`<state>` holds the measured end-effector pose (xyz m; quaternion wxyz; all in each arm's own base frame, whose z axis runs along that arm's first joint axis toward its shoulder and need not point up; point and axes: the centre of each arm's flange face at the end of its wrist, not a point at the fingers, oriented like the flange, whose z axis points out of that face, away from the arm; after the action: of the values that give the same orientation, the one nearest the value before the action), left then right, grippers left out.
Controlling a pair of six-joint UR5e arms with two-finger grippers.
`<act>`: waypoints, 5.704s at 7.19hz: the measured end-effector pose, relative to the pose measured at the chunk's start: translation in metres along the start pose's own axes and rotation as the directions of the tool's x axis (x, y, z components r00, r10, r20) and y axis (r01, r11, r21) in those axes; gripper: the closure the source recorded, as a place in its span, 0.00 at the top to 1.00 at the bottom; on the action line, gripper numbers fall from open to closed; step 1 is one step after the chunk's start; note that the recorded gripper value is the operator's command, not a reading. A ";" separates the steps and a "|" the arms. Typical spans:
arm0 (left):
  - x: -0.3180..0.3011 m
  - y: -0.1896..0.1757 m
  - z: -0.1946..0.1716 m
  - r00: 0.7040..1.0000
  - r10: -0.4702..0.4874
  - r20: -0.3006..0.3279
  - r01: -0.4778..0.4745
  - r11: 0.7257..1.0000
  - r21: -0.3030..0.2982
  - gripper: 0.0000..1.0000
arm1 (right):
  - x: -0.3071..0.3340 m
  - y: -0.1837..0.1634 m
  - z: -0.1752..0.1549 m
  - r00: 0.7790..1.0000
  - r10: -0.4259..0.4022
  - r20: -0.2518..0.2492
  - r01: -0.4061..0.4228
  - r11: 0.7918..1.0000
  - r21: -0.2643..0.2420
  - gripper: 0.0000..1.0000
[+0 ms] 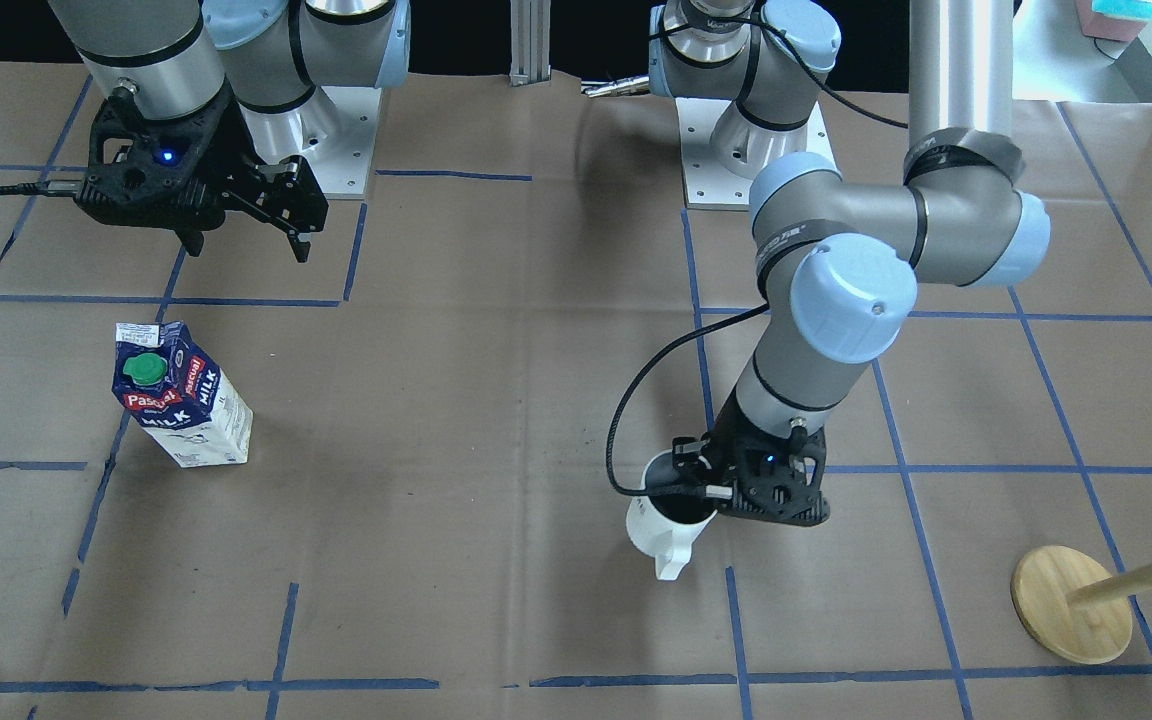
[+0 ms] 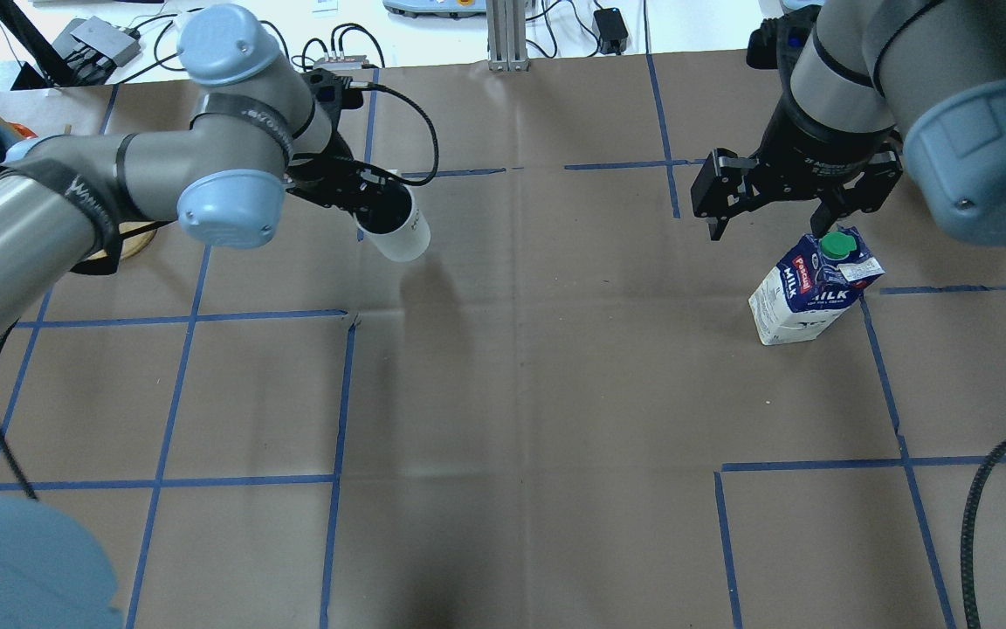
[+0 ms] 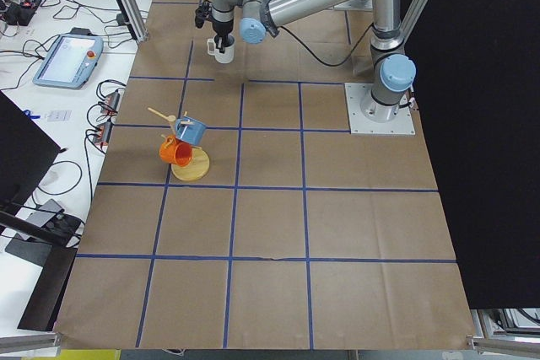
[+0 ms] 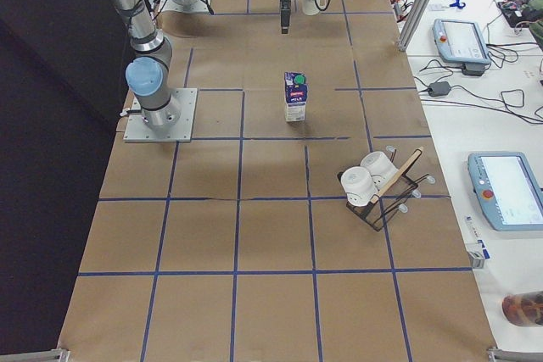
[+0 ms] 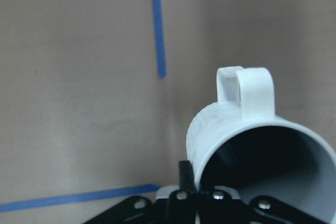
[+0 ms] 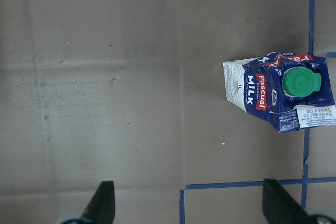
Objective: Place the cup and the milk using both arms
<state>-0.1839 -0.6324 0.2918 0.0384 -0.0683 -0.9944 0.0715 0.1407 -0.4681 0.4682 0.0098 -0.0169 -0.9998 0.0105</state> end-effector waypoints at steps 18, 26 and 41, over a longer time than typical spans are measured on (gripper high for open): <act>0.089 -0.067 -0.003 0.998 -0.037 0.056 0.041 0.996 -0.074 1.00 | 0.073 -0.013 0.007 1.000 -0.003 -0.006 0.003 1.000 -0.005 1.00; 0.085 0.084 -0.259 0.990 -0.109 0.087 0.125 0.973 -0.196 1.00 | 0.140 -0.042 0.062 0.998 -0.041 0.044 0.040 0.999 0.026 1.00; 0.070 0.104 -0.250 0.989 -0.123 0.077 0.134 0.979 -0.154 1.00 | 0.139 -0.055 0.099 0.998 -0.060 0.017 0.058 0.993 0.102 0.48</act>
<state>-0.2183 -0.4861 0.5273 0.0038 -0.0043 -0.9999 -0.0084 -0.0018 -0.5207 0.3735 0.0008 0.0134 -0.9980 0.0611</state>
